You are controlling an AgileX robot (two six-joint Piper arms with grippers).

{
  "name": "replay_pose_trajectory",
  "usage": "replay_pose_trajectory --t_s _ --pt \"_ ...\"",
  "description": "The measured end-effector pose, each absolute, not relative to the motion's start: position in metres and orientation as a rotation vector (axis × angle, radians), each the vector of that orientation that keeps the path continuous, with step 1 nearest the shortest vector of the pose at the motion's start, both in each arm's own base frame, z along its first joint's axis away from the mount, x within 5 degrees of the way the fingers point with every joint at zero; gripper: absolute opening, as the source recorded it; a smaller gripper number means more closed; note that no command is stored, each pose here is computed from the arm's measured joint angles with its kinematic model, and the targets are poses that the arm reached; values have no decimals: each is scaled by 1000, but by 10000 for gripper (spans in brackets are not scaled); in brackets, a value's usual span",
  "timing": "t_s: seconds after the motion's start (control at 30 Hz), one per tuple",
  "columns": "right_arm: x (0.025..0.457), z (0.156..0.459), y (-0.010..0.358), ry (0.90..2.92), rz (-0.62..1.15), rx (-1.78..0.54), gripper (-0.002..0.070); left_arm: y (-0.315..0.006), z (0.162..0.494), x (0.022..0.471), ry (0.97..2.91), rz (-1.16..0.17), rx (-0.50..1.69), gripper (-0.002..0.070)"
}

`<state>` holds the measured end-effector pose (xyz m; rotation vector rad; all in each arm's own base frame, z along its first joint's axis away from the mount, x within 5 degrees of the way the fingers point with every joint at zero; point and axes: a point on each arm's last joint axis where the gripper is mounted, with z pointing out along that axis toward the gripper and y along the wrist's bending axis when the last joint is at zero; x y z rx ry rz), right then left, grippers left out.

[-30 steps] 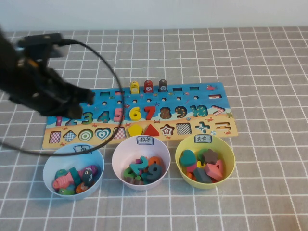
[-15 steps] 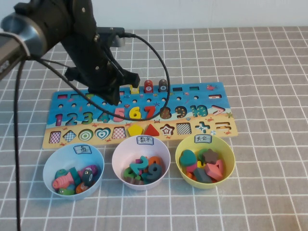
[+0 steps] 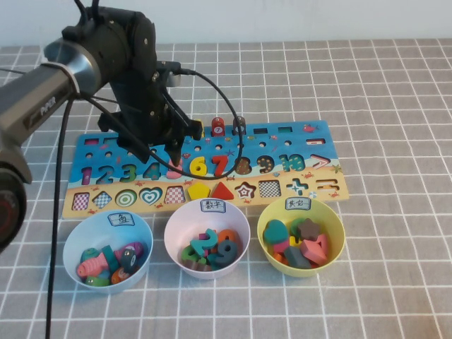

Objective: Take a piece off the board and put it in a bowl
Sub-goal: Pick up the "number 5"

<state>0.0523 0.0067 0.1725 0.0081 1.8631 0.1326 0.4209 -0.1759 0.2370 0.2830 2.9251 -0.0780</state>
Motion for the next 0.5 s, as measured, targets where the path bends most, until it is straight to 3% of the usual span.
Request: replay_pose_trajectory --t_s 0.5 --pt "52 172 7 1863 133 8 -17 -181 214 434 2891 -99 250 395"
